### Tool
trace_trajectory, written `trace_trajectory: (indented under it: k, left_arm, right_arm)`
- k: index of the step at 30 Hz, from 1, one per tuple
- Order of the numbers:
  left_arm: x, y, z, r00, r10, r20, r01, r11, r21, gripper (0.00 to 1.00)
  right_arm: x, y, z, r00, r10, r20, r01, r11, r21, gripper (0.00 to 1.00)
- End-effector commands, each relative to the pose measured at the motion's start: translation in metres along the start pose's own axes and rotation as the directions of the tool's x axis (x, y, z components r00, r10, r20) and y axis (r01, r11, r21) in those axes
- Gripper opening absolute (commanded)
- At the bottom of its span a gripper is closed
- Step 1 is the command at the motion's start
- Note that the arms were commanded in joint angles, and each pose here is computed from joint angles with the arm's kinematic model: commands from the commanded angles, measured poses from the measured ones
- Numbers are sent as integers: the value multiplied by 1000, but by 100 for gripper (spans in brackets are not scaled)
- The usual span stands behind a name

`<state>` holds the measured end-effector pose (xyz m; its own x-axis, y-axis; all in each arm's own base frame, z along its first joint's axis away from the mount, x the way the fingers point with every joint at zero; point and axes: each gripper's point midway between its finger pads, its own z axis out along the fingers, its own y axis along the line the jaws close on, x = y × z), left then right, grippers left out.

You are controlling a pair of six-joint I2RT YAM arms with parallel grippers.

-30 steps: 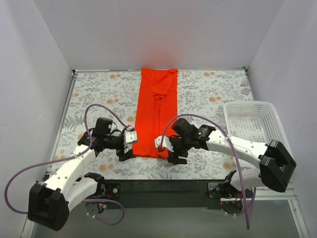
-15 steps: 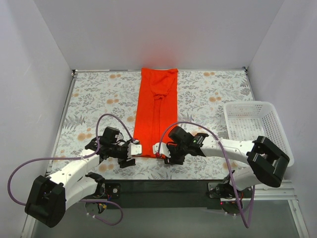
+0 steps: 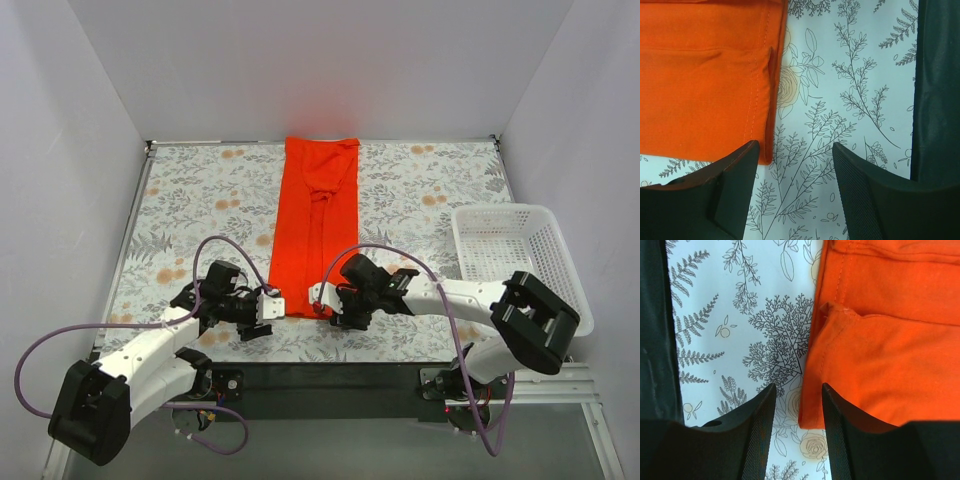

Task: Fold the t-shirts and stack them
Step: Fold the tshirt

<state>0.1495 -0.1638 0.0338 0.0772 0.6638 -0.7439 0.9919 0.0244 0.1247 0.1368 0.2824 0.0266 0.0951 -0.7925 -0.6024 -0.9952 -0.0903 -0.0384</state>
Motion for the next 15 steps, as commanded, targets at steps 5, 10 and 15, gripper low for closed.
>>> trace_trajectory:
  k: [5,10,15]
  left_arm:
    - [-5,2,-1,999,50,15,-50,999,-7,59]
    - [-7,6,-1,999,36,11,-36,999,-2,58]
    - [-8,7,-1,999,36,14,-36,999,-2,57]
  right_arm:
    - [-48,-4,-34,993,-12,114,12,1000,2,47]
    - [-30,-4,-22,997,-22,73,23,1000,-2,47]
    - [-10,-12,-12,1000,12,27,-12,1000,6,47]
